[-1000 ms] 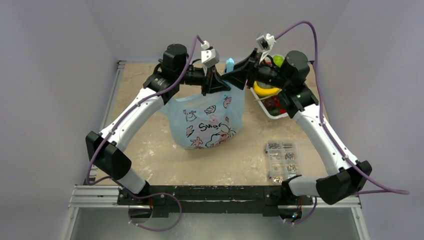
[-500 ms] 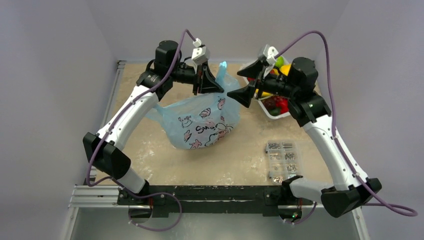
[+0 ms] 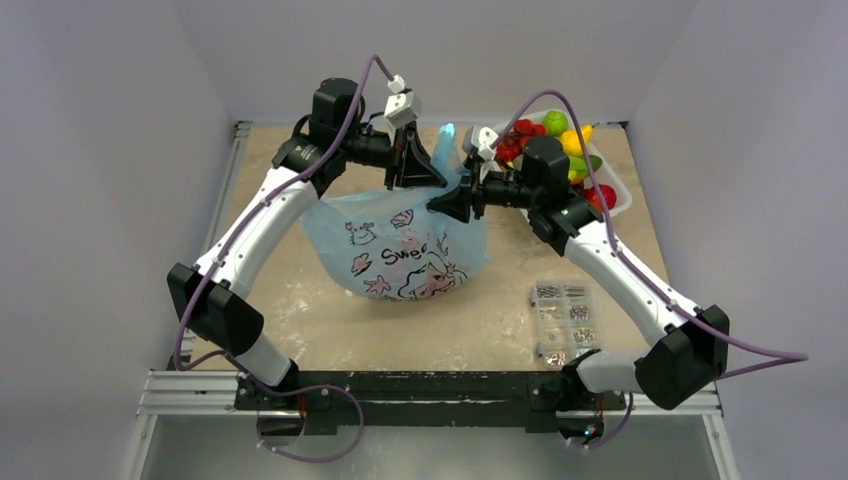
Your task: Place the fake fruits into the plastic bag and tie a complex knot
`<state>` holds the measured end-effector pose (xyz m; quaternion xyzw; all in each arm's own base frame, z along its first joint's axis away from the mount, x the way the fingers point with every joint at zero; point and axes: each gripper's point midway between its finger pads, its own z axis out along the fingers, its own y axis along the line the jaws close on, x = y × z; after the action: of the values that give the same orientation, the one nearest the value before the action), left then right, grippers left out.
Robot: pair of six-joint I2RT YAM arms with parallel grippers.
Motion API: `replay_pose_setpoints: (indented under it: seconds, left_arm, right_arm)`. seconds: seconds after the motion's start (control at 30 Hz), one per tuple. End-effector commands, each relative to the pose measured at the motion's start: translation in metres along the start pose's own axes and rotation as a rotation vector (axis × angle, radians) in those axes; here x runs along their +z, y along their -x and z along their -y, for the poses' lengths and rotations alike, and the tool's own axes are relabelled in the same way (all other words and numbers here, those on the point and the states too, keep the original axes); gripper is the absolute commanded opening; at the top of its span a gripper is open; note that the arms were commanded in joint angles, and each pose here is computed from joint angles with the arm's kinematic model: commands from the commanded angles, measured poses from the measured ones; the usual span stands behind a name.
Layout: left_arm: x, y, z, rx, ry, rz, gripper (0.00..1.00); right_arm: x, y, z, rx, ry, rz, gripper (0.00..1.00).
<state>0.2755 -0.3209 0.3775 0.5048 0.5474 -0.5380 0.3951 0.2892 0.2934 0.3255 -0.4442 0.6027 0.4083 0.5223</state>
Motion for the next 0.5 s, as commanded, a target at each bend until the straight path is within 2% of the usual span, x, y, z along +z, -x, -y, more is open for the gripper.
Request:
replay_pose_setpoints:
  seconds: [0.0, 0.03, 0.07, 0.13, 0.2, 0.23, 0.27, 0.37, 0.47]
  left_arm:
    - [-0.006, 0.014, -0.01, 0.037, 0.097, 0.008, 0.04]
    - [-0.01, 0.015, -0.01, 0.017, 0.11, 0.009, 0.17]
    - [-0.019, 0.015, -0.009, 0.006, 0.125, 0.007, 0.34]
    - [-0.038, 0.004, -0.005, -0.002, 0.151, -0.028, 0.67]
    - [-0.054, -0.018, 0.0, 0.031, 0.175, -0.1, 0.76]
    - [-0.06, -0.034, 0.004, 0.017, 0.185, -0.148, 0.84]
    - [-0.063, -0.045, 0.007, 0.036, 0.184, -0.184, 0.97]
    - [-0.064, -0.072, -0.005, 0.083, 0.222, -0.248, 1.0]
    - [-0.061, -0.084, -0.029, 0.092, 0.299, -0.255, 1.0]
  right_arm:
    - [0.0, 0.007, -0.002, -0.081, 0.004, 0.058, 0.21]
    - [0.0, 0.002, -0.003, -0.085, 0.01, 0.046, 0.06]
    - [0.0, -0.003, -0.005, -0.09, 0.024, 0.03, 0.0]
    - [-0.002, -0.008, -0.006, -0.084, 0.019, 0.025, 0.0]
    - [-0.004, -0.007, -0.006, -0.097, 0.014, 0.035, 0.0]
    - [-0.005, -0.007, -0.007, -0.097, 0.014, 0.037, 0.0]
    - [-0.005, -0.006, -0.008, -0.096, 0.017, 0.038, 0.0]
    - [-0.006, -0.009, -0.01, -0.09, 0.025, 0.036, 0.0]
    - [-0.008, -0.014, -0.01, -0.085, 0.014, 0.034, 0.0]
